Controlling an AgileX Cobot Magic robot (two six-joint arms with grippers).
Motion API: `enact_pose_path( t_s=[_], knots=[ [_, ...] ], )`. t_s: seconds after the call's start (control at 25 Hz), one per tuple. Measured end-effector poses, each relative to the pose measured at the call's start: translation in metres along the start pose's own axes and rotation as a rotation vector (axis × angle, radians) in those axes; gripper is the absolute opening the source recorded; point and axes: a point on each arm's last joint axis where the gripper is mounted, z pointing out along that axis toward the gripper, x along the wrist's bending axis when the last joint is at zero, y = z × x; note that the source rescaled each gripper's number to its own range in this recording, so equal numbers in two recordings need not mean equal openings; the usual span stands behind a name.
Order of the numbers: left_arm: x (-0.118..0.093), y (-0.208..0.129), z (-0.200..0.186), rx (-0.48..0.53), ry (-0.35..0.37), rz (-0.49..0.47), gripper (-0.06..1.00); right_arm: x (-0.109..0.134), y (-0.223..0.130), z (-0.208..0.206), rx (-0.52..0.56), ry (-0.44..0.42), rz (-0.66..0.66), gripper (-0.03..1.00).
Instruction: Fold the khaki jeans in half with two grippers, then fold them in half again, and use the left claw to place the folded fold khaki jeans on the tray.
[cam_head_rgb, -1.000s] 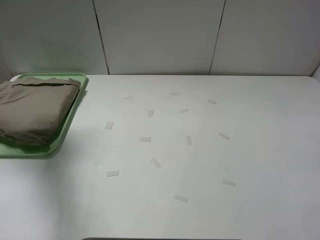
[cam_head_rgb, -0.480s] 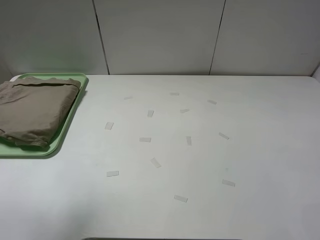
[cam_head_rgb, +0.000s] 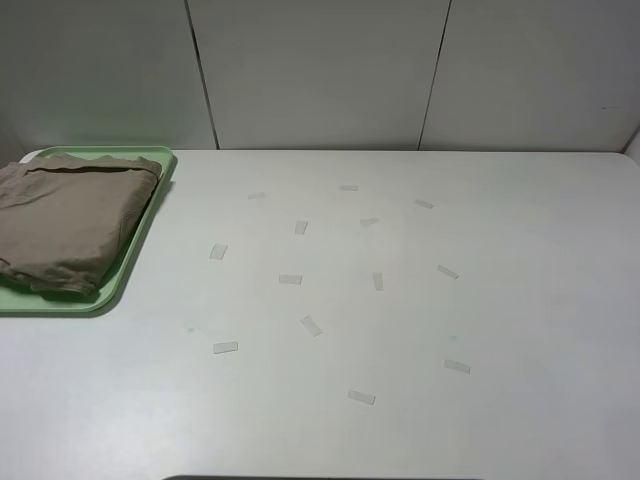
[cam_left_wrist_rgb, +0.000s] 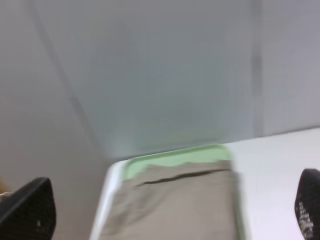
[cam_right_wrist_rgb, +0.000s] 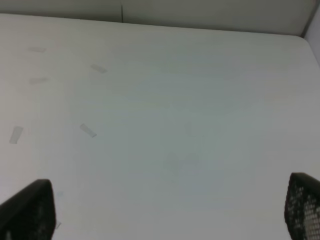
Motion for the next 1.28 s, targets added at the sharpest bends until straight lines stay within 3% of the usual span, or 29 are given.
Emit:
enact_pose_path(
  t_s=[0.16,0.4,0.64,0.96,1.28],
  knots=[
    [-0.011,-0.015,-0.024,0.001,-0.13,-0.005,0.99,0.0,0.0,0.0,0.0,0.0,0.0,1.0],
    [-0.016,-0.049,-0.054,0.007,-0.231,-0.035,0.99,0.0,0.0,0.0,0.0,0.0,0.0,1.0],
    [-0.007,-0.09,-0.059,0.126,-0.246,-0.031,0.99,0.0,0.0,0.0,0.0,0.0,0.0,1.0],
    [-0.005,-0.109,-0.046,0.248,-0.198,-0.177,0.99,0.0,0.0,0.0,0.0,0.0,0.0,1.0],
    [-0.016,-0.136,-0.02,0.375,-0.205,-0.17,0.99,0.0,0.0,0.0,0.0,0.0,0.0,1.0]
  ],
)
